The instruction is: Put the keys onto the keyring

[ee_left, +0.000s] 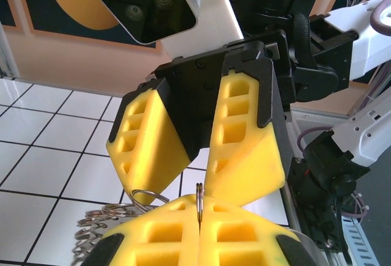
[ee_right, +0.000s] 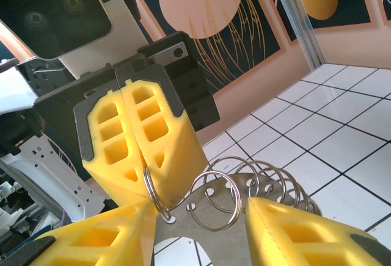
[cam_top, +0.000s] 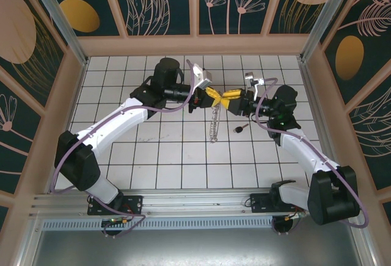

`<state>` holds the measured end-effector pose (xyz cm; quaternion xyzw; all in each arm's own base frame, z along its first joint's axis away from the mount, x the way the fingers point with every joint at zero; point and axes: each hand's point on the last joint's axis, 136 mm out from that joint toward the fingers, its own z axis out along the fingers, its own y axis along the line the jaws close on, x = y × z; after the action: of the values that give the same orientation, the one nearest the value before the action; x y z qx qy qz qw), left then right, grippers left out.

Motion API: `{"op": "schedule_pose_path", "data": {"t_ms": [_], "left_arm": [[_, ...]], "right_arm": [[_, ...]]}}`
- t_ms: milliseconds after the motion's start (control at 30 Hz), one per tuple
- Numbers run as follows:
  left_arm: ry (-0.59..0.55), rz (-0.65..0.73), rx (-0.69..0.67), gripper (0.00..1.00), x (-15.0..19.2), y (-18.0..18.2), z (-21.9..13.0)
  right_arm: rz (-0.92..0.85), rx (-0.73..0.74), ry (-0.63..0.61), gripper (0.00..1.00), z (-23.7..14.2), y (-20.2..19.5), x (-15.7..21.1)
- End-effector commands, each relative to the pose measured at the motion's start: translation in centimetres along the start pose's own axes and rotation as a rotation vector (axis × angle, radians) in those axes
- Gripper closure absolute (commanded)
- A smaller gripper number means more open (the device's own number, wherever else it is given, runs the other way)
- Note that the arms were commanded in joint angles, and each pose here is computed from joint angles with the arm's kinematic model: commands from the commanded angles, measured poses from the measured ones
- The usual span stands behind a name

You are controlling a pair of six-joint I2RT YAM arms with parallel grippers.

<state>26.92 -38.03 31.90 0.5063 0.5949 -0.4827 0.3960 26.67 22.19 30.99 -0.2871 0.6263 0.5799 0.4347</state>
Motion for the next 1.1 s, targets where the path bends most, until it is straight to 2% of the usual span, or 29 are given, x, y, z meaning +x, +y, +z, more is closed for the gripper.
{"op": "schedule_pose_path", "data": {"t_ms": [0,433,567,667,800,933,1067], "left_arm": [[-0.023,0.008,0.054,1.00,-1.1,-0.8,0.0],[-0.001,-0.037,0.095,1.00,0.1,-1.0,0.4],[0.004,-0.043,0.097,1.00,0.4,-0.9,0.5],[0.006,-0.049,0.091,1.00,0.5,-0.8,0.6],[-0.002,-0.050,0.058,1.00,0.6,-0.3,0.6],[-0.022,-0.049,0.003,0.85,0.4,0.3,0.3],[-0.045,-0.047,-0.044,0.76,0.2,0.9,0.0]], "right_arm": [[-0.098,-0.045,-0.033,0.59,0.1,1.9,-2.3],[-0.106,-0.075,-0.033,0.76,0.7,2.4,-2.7],[-0.106,-0.084,-0.027,0.88,1.0,2.5,-2.6],[-0.104,-0.083,-0.026,1.00,1.1,2.3,-2.5],[-0.095,-0.065,-0.034,1.00,1.2,1.8,-2.5],[-0.082,-0.017,-0.070,1.00,1.1,0.9,-2.8],[-0.067,0.004,-0.097,1.00,1.0,0.5,-3.1]]}}
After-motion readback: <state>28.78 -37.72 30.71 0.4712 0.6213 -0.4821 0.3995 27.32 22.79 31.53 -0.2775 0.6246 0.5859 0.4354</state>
